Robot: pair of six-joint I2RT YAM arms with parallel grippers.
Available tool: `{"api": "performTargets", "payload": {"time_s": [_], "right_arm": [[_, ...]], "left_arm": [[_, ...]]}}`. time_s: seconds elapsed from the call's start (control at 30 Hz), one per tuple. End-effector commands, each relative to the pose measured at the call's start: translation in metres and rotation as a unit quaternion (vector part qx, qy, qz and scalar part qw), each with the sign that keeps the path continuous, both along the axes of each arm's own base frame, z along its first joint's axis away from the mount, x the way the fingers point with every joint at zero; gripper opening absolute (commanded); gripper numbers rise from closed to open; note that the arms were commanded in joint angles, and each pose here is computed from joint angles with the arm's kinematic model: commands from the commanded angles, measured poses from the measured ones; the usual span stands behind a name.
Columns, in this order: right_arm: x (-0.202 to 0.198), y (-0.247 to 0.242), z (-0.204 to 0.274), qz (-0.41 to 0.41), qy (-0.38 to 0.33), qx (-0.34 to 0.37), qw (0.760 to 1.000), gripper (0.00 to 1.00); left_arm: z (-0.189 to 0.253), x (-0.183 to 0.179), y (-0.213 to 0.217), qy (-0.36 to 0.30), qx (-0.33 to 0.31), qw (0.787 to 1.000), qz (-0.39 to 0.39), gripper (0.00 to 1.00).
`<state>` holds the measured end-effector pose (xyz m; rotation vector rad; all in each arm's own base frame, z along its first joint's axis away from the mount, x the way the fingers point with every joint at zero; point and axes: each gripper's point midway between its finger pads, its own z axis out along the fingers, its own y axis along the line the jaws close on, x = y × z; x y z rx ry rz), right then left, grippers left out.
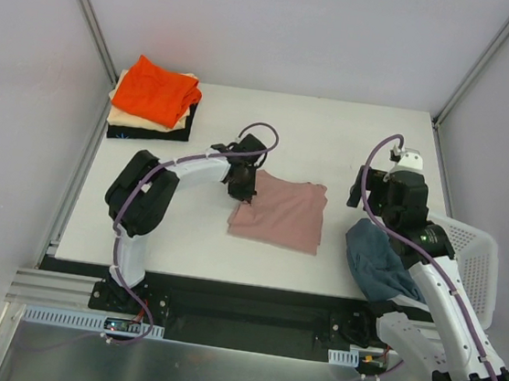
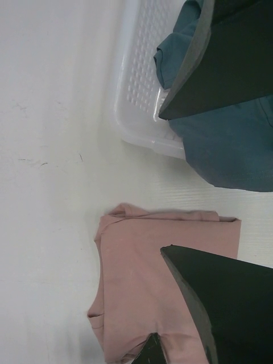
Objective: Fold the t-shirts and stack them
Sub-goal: Put the neatly folded tshirt into the corner of the board with the left arm
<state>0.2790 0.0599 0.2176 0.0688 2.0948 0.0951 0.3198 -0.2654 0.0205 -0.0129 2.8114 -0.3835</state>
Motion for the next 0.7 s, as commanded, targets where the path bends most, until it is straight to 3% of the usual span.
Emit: {"api": "performTargets", "payload": {"time_s": [0.0, 0.13, 0.37, 0.5, 0.67], "right_arm": [[0.003, -0.009, -0.001, -0.016, -0.007, -0.015, 1.0, 0.96], [0.004, -0.013, -0.005, -0.022, -0.002, -0.029, 0.999, 0.96], [0.006, -0.018, -0.007, -0.034, -0.004, -0.04, 0.999, 0.97], [0.007, -0.023, -0.007, -0.043, -0.004, -0.049, 0.998, 0.96], [0.009, -0.024, -0.011, -0.044, 0.002, -0.058, 0.997, 0.96]], "left_arm": [[0.002, 0.017, 0.063, -0.045, 0.172, 0.983, 0.036, 0.0], [0.048, 0.06, 0.098, -0.148, 0.282, 0.947, 0.03, 0.0], [0.12, 0.126, 0.158, -0.218, 0.423, 0.879, 0.027, 0.0], [0.139, 0.161, 0.192, -0.217, 0.454, 0.864, 0.016, 0.0], [0.171, 0.212, 0.232, -0.266, 0.44, 0.858, 0.013, 0.0]]}}
